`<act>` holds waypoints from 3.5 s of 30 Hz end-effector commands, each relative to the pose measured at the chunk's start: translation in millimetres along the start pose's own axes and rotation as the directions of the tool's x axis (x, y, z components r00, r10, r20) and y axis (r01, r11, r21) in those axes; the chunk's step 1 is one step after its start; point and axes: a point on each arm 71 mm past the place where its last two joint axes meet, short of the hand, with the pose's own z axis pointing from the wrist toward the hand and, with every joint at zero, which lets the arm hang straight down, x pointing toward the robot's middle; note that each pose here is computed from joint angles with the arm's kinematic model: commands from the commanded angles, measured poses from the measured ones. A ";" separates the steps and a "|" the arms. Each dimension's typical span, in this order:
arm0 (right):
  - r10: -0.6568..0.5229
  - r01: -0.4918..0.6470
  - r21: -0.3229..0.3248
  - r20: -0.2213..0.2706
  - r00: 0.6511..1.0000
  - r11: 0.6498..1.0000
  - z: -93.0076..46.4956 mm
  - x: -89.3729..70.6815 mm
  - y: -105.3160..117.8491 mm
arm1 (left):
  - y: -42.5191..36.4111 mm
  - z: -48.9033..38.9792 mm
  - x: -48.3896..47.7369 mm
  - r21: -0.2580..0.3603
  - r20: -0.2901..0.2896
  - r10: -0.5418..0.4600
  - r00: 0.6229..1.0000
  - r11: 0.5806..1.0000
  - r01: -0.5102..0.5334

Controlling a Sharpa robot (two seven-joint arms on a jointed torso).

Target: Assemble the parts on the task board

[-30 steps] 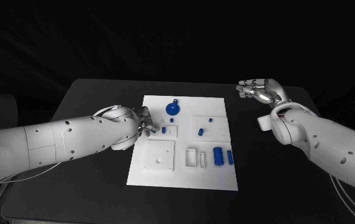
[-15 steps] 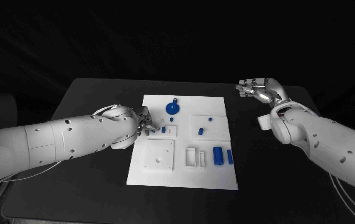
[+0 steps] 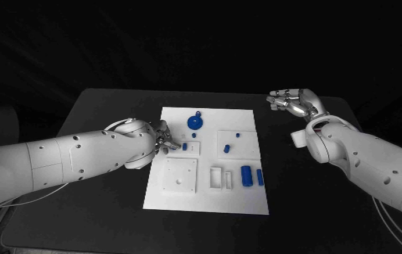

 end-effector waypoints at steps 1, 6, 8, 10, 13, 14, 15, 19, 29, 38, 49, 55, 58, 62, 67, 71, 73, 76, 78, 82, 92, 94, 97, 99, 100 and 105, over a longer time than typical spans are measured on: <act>-0.002 0.001 -0.015 -0.013 1.000 1.000 -0.2 1.6 1.1 | -0.9 -0.1 6.0 -0.001 -0.032 0.015 0.999 1.000 -0.015; -0.002 0.001 -0.015 -0.013 1.000 1.000 -0.2 1.6 1.1 | -0.4 0.2 5.7 -0.002 -0.029 0.014 0.999 1.000 -0.014; -0.002 0.002 -0.015 -0.012 1.000 1.000 -0.3 1.5 1.1 | -0.1 0.4 5.5 -0.003 -0.029 0.013 1.000 1.000 -0.013; -0.002 0.002 -0.014 -0.011 1.000 1.000 -0.3 1.4 1.0 | 0.4 0.7 5.2 -0.004 -0.028 0.013 1.000 1.000 -0.013; -0.002 0.002 -0.014 -0.010 1.000 1.000 -0.3 1.4 1.0 | 1.4 1.1 4.5 -0.006 -0.025 0.011 1.000 1.000 -0.011; -0.002 0.002 -0.014 -0.010 1.000 1.000 -0.3 1.4 1.1 | 1.9 1.3 4.3 -0.007 -0.024 0.010 1.000 1.000 -0.010; -0.002 0.002 -0.014 -0.010 1.000 1.000 -0.3 1.4 1.1 | 2.4 1.6 4.0 -0.008 -0.023 0.009 1.000 1.000 -0.009; -0.003 0.002 -0.013 -0.009 1.000 1.000 -0.3 1.3 1.0 | 4.3 2.4 2.7 -0.012 -0.017 0.004 1.000 1.000 -0.005; -0.003 0.003 -0.012 -0.009 1.000 1.000 -0.3 1.2 0.5 | 6.9 3.6 0.0 -0.016 0.003 -0.008 1.000 1.000 0.008; -0.002 0.002 -0.009 -0.011 1.000 1.000 -0.9 2.0 -0.9 | 5.7 3.8 -0.1 -0.008 0.006 -0.019 1.000 1.000 0.019; -0.002 0.002 -0.007 -0.013 1.000 1.000 -1.5 2.7 -2.0 | 5.5 4.1 -0.3 -0.008 0.009 -0.025 1.000 1.000 0.025; -0.002 0.002 -0.006 -0.013 1.000 1.000 -1.7 2.7 -2.6 | 6.8 4.8 -1.2 -0.011 0.013 -0.027 1.000 1.000 0.027; -0.002 0.002 -0.005 -0.013 1.000 1.000 -1.9 2.7 -3.0 | 7.5 4.9 -1.5 -0.012 0.014 -0.028 1.000 1.000 0.028; -0.001 0.001 -0.003 -0.014 1.000 1.000 -2.3 3.1 -3.8 | 8.2 4.6 -1.7 -0.011 0.013 -0.033 0.999 0.999 0.033; -0.001 0.001 -0.001 -0.014 1.000 1.000 -2.7 3.5 -4.6 | 9.4 3.5 -1.9 -0.008 0.011 -0.044 0.999 0.999 0.044; -0.001 0.001 0.000 -0.014 1.000 1.000 -2.9 3.7 -5.0 | 9.8 2.4 -2.1 -0.006 0.005 -0.055 0.998 0.998 0.055; -0.001 0.001 0.000 -0.014 1.000 1.000 -3.0 3.8 -5.2 | 9.7 1.7 -2.2 -0.006 0.001 -0.065 0.998 0.998 0.065; -0.001 0.001 0.000 -0.015 1.000 1.000 -3.1 3.9 -5.5 | 9.4 0.8 -2.3 -0.005 -0.006 -0.079 0.997 0.997 0.079; -0.001 0.001 0.001 -0.015 1.000 1.000 -3.1 4.1 -5.7 | 8.8 0.2 -2.9 -0.005 -0.009 -0.089 0.996 0.996 0.089; 0.000 0.000 0.001 -0.016 1.000 1.000 -3.2 4.4 -6.0 | 7.6 -0.4 -6.1 -0.004 -0.006 -0.105 0.994 0.995 0.105; -0.001 0.001 0.003 -0.016 1.000 1.000 -3.5 4.3 -6.8 | 9.1 -2.1 -18.4 -0.004 0.010 -0.155 0.988 0.988 0.155; -0.001 0.001 0.004 -0.016 1.000 1.000 -3.6 4.4 -7.0 | 8.2 -2.8 -20.7 0.000 0.010 -0.164 0.986 0.986 0.164; 0.000 0.000 0.004 -0.017 1.000 1.000 -3.8 4.5 -7.3 | 7.8 -3.4 -22.3 0.001 0.003 -0.168 0.986 0.986 0.168; -0.001 0.001 0.005 -0.017 1.000 1.000 -4.0 4.4 -7.6 | 7.9 -3.7 -22.5 -0.001 -0.010 -0.168 0.986 0.986 0.168; -0.001 0.001 0.005 -0.017 1.000 1.000 -4.1 4.2 -7.7 | 8.1 -3.9 -22.3 -0.002 -0.016 -0.167 0.986 0.986 0.167; -0.001 0.001 0.006 -0.017 1.000 1.000 -4.3 4.1 -7.9 | 9.3 -4.9 -21.5 -0.007 -0.039 -0.160 0.986 0.987 0.160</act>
